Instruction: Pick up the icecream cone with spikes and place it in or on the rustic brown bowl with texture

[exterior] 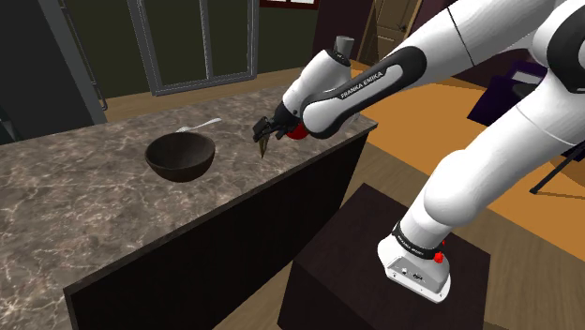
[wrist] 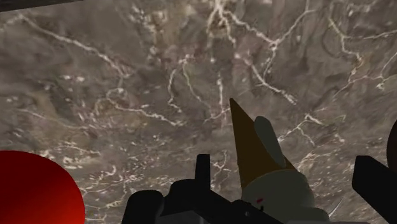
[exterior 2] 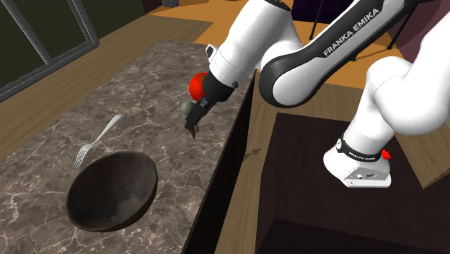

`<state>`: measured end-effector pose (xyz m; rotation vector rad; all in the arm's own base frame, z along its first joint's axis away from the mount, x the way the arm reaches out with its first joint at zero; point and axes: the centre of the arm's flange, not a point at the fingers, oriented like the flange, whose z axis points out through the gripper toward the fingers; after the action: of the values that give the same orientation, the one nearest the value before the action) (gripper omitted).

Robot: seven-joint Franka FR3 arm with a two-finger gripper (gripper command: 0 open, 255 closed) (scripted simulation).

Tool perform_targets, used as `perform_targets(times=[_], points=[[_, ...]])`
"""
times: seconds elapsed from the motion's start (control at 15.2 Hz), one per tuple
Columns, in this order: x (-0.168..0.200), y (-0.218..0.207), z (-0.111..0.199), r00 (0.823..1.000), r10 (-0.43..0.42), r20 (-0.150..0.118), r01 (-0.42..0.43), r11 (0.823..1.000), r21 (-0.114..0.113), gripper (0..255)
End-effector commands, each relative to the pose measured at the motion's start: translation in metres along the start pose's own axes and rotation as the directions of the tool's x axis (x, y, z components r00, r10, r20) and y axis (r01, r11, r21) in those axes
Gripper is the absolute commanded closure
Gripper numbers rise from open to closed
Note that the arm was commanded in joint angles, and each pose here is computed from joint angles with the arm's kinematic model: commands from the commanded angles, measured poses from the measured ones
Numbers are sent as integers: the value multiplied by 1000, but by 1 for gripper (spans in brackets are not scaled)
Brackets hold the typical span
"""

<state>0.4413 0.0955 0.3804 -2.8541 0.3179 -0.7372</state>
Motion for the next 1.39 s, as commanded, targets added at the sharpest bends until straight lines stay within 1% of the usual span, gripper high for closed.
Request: perform_targets(times=[0.0, 0.13, 0.59, 0.66, 1.25, 1.32], points=[[0, 0, 11, 1000, 0, -1, 0, 1000, 0, 0], [0, 0, 19, 1000, 0, -1, 0, 1000, 0, 0], [0, 0, 19, 1000, 0, -1, 0, 1000, 0, 0], [0, 0, 19, 1000, 0, -1, 0, 1000, 0, 255], [0, 0, 19, 1000, 0, -1, 0, 1000, 0, 255], [2, -1, 15, 1000, 0, -1, 0, 1000, 0, 255]])
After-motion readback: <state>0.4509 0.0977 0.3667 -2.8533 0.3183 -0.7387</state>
